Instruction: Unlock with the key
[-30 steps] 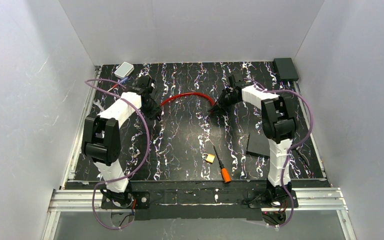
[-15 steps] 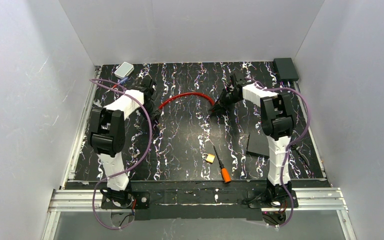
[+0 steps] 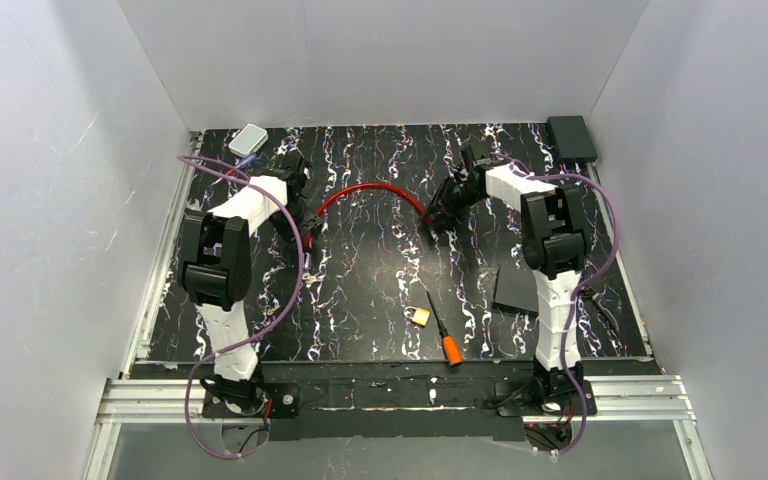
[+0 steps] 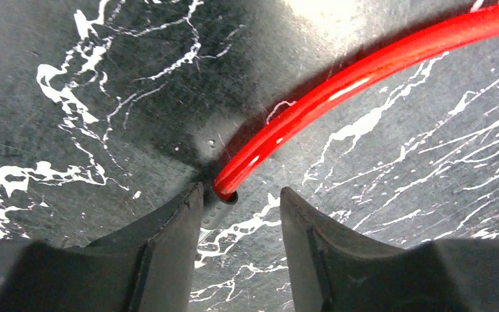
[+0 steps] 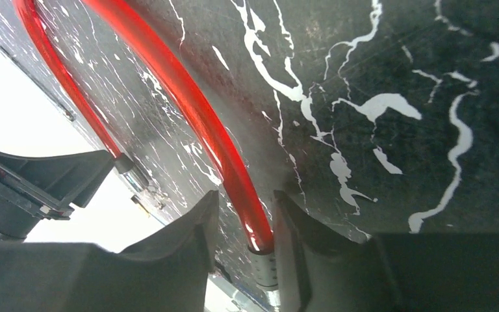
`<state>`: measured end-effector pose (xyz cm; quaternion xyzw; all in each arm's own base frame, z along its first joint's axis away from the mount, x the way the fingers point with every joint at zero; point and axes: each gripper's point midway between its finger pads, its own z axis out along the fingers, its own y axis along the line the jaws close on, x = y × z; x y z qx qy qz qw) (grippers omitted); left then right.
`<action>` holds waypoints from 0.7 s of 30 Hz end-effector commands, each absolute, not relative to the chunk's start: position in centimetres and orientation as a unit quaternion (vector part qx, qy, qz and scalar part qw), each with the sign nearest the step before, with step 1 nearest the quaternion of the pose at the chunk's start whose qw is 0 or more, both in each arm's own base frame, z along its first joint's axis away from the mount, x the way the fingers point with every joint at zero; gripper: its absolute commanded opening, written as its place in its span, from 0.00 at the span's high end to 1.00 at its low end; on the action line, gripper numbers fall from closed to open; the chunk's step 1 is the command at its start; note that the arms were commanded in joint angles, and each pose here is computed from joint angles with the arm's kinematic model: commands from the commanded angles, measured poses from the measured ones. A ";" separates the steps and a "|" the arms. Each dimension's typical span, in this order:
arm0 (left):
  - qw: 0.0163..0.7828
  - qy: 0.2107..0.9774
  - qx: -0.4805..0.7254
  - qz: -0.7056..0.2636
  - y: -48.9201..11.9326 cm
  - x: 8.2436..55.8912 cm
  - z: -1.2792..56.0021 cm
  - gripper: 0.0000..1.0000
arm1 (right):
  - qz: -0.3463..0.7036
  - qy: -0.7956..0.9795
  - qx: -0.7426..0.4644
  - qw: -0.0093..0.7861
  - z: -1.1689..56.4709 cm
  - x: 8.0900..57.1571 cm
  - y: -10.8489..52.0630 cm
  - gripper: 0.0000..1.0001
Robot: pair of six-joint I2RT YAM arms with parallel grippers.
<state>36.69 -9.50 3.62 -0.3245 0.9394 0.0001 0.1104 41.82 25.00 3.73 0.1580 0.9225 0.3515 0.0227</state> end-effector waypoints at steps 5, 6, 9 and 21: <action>0.135 0.930 -0.341 0.001 -8.6 36.7 6.4 0.34 | 0.353 0.923 0.147 0.052 6.0 43.3 24.8 0.43; 0.138 0.930 -0.341 -0.001 -8.6 36.6 6.8 0.31 | 0.351 0.923 0.146 0.055 6.2 43.4 24.7 0.40; 0.151 0.929 -0.338 -0.004 -8.4 36.5 8.1 0.21 | 0.344 0.926 0.139 0.069 7.2 43.9 24.5 0.31; 0.208 0.935 -0.287 0.005 -6.6 34.4 13.9 0.02 | 0.291 0.939 0.087 0.163 14.6 44.6 23.2 0.18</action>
